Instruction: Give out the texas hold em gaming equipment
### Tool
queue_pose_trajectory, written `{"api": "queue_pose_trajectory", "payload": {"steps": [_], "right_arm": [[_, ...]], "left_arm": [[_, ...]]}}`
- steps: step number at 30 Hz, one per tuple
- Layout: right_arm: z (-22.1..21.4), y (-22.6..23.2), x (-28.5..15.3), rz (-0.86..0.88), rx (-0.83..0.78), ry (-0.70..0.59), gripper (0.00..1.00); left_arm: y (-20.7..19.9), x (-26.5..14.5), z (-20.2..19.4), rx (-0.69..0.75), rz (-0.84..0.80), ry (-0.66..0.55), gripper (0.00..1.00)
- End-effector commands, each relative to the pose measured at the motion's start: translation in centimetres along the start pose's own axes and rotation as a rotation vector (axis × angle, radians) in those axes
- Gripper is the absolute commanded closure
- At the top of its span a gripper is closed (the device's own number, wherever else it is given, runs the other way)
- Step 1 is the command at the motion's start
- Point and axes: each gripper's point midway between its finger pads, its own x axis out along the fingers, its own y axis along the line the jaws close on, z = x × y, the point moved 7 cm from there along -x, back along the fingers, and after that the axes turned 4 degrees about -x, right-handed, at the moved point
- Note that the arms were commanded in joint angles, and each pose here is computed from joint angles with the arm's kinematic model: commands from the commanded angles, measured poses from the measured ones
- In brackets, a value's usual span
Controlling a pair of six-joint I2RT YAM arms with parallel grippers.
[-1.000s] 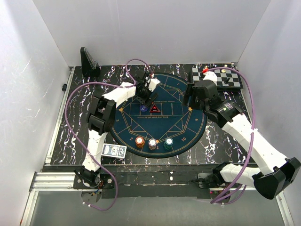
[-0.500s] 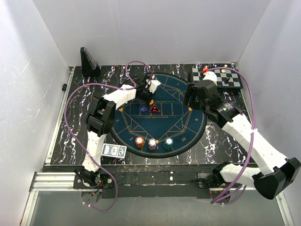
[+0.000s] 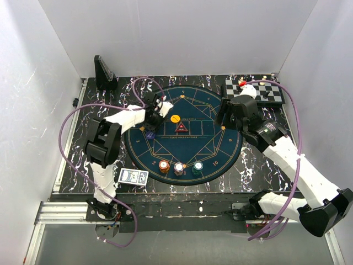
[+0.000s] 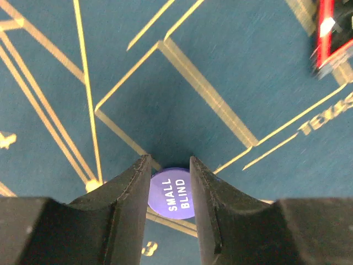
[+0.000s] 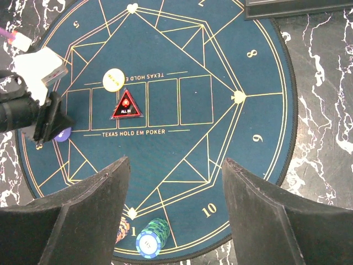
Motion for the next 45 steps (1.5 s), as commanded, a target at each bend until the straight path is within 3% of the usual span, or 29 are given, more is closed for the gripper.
{"api": "queue_pose_trajectory", "payload": {"steps": [1,12,15,19,23,35,38,42,45], "right_arm": [[0.8,0.4,-0.5,0.033,0.026,-0.049,0.26],[0.1,2.1,1.7,0.088,0.007,0.039,0.26],[0.0,3.4,3.8,0.067,-0.025,0.129,0.28],[0.3,4.9,5.5,0.075,-0.023,0.173,0.29],[0.3,5.2,5.5,0.108,-0.013,0.147,0.28],[-0.3,4.3,3.9,0.122,0.01,0.129,0.28],[-0.1,4.3,3.6,0.126,0.017,0.12,0.28],[-0.3,4.1,3.6,0.12,0.019,0.12,0.29],[-0.3,4.1,3.6,0.123,0.023,0.12,0.29]], "left_arm": [[2.1,-3.9,-1.8,0.061,0.07,0.009,0.66],[8.4,-8.6,-4.9,-0.029,0.129,-0.03,0.64],[7.9,-10.8,-3.2,-0.051,0.065,-0.115,0.49],[4.6,-10.9,-1.4,-0.009,-0.042,-0.169,0.16],[1.4,-7.7,-1.7,0.11,-0.07,-0.1,0.07],[2.3,-2.5,-2.1,0.228,-0.073,-0.019,0.13],[2.4,-2.1,-2.5,0.252,-0.07,-0.008,0.19],[2.4,-2.3,-3.3,0.275,-0.061,0.008,0.37],[2.4,-2.2,-4.1,0.29,-0.04,0.021,0.4]]}}
